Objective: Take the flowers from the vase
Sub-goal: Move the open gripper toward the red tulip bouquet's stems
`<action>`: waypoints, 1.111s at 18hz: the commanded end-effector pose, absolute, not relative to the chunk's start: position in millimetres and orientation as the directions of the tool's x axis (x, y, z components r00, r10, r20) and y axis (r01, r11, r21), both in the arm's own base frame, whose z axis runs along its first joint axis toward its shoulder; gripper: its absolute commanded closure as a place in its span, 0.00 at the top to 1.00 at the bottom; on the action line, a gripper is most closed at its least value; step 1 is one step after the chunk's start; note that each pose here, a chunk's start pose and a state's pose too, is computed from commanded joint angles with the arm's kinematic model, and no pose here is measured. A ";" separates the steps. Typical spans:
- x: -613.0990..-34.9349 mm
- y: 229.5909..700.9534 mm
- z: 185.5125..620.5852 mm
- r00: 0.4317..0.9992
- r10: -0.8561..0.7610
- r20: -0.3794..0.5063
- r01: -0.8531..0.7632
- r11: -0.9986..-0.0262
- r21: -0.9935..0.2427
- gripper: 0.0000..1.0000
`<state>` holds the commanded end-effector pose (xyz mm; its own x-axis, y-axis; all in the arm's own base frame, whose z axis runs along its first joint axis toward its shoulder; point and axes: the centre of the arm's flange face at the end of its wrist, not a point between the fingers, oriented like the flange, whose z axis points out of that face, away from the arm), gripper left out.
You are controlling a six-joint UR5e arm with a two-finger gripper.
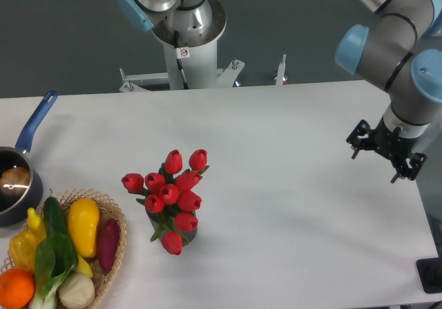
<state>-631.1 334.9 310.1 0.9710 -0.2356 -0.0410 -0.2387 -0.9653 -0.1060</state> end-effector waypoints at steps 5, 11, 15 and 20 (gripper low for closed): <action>-626.1 335.6 306.2 0.968 -0.250 -0.027 -0.252 -0.962 -0.105 1.00; -592.8 330.3 287.2 0.953 -0.302 -0.007 -0.298 -0.939 -0.169 1.00; -562.8 329.9 276.1 0.958 -0.285 -0.019 -0.273 -0.897 -0.346 1.00; -527.4 338.1 271.4 0.959 -0.283 0.017 -0.251 -0.877 -0.411 1.00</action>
<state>-527.4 338.1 271.4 0.9589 -0.2831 0.0174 -0.2513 -0.8765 -0.4105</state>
